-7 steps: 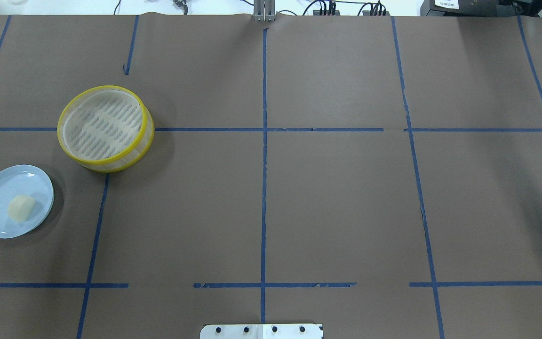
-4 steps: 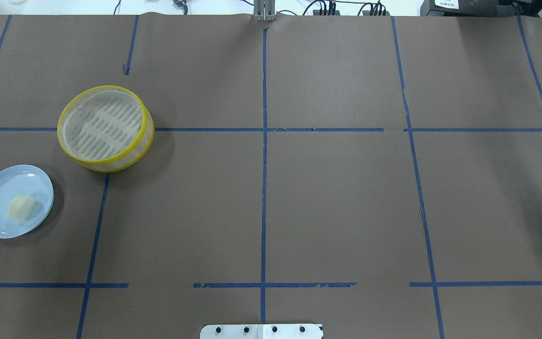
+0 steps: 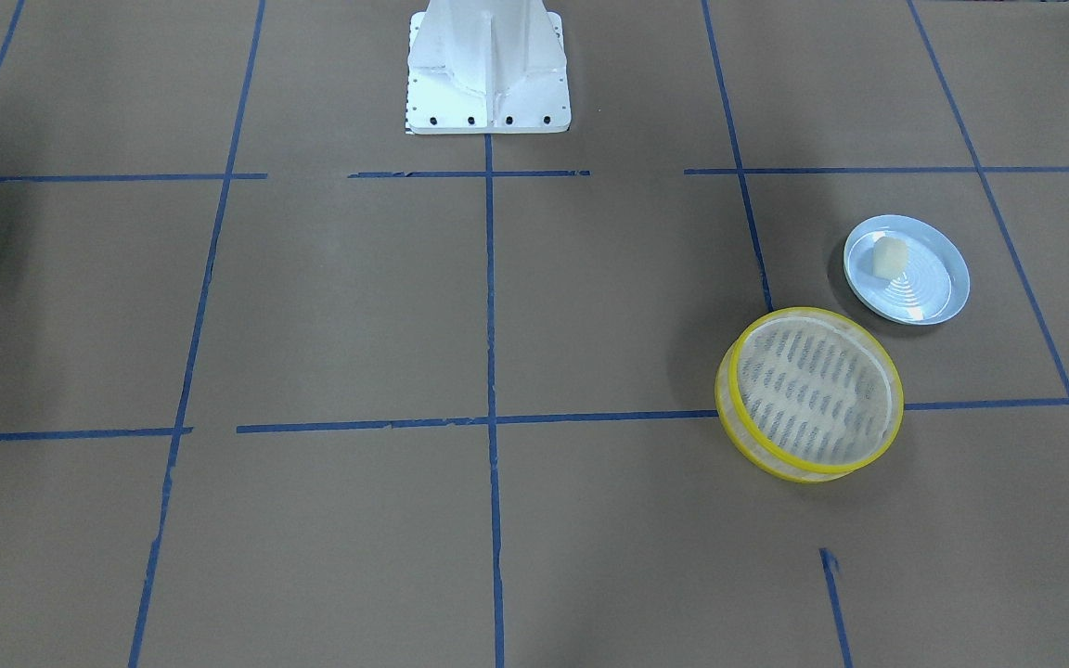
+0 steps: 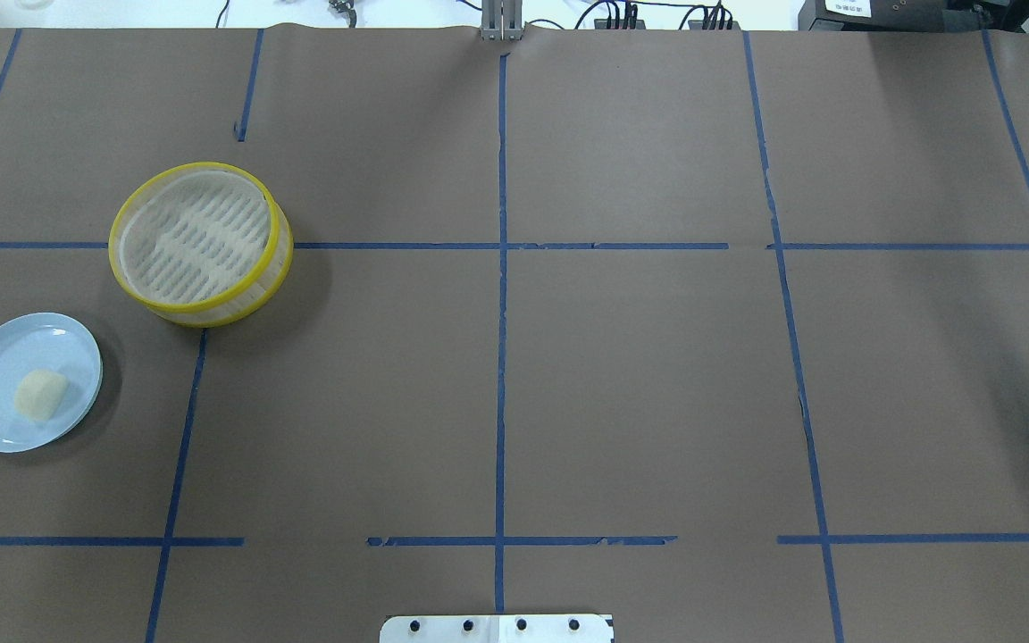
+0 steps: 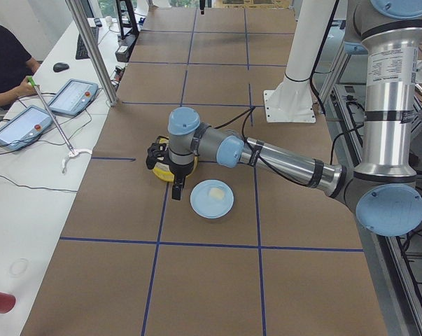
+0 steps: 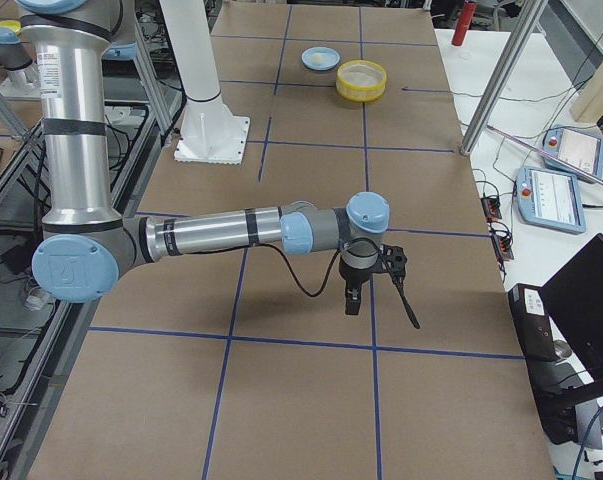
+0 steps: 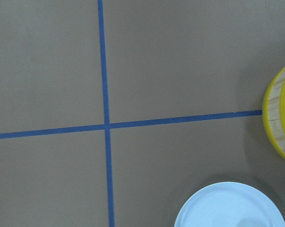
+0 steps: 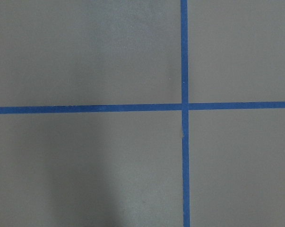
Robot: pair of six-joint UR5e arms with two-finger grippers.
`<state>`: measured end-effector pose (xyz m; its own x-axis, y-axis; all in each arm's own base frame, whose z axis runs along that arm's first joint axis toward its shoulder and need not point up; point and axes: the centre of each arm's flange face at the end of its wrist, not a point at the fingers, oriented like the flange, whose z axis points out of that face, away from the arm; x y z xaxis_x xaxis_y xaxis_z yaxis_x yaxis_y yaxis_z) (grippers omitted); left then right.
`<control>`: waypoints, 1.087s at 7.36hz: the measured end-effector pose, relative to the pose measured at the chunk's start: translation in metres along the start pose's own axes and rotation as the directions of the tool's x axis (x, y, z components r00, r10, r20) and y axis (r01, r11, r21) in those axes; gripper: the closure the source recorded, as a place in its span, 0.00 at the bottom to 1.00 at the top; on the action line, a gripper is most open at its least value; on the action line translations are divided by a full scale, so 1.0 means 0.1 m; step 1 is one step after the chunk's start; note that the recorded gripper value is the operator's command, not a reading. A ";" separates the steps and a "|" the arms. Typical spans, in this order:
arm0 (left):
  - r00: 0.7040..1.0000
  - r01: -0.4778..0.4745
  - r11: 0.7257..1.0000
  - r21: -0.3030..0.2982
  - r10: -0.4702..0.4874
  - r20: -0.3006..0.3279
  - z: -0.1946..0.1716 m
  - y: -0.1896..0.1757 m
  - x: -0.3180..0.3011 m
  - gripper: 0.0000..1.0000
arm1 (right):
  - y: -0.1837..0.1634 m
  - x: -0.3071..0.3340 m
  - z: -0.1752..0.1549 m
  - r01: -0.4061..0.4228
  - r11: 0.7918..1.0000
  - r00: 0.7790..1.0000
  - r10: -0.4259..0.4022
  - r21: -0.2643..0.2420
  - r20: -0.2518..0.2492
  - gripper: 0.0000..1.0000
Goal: Place bun in steamer
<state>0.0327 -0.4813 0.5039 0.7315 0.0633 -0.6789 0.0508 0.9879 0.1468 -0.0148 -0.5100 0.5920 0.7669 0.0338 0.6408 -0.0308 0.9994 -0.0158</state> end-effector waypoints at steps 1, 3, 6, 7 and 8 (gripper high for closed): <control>0.999 0.044 0.999 -0.025 -0.044 -0.005 0.13 0.04 0.26 0.00 | 0.00 0.00 0.00 0.000 1.000 1.000 0.000 0.000 0.000 0.00; 0.994 0.108 0.992 -0.060 -0.108 -0.004 0.44 0.23 0.72 0.00 | 0.00 0.00 0.00 0.000 1.000 1.000 0.000 0.000 0.000 0.00; 0.988 0.142 0.989 -0.044 -0.144 -0.062 1.03 0.75 0.85 0.00 | 0.00 0.00 0.00 0.000 1.000 1.000 0.000 0.000 0.000 0.00; 0.986 0.147 0.988 -0.039 -0.150 -0.069 1.23 0.87 0.93 0.00 | 0.00 0.00 0.00 0.000 1.000 1.000 0.000 0.000 0.000 0.00; 0.986 0.149 0.988 -0.041 -0.151 -0.074 1.37 0.96 1.02 0.00 | 0.00 0.00 0.00 0.000 1.000 1.000 0.000 0.000 0.000 0.00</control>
<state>0.2052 -0.3995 0.5475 0.6629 -0.0766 -0.7448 0.1308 0.9913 0.0145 -0.0148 -0.5100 0.5920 0.7670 0.0338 0.6408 -0.0308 0.9994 -0.0158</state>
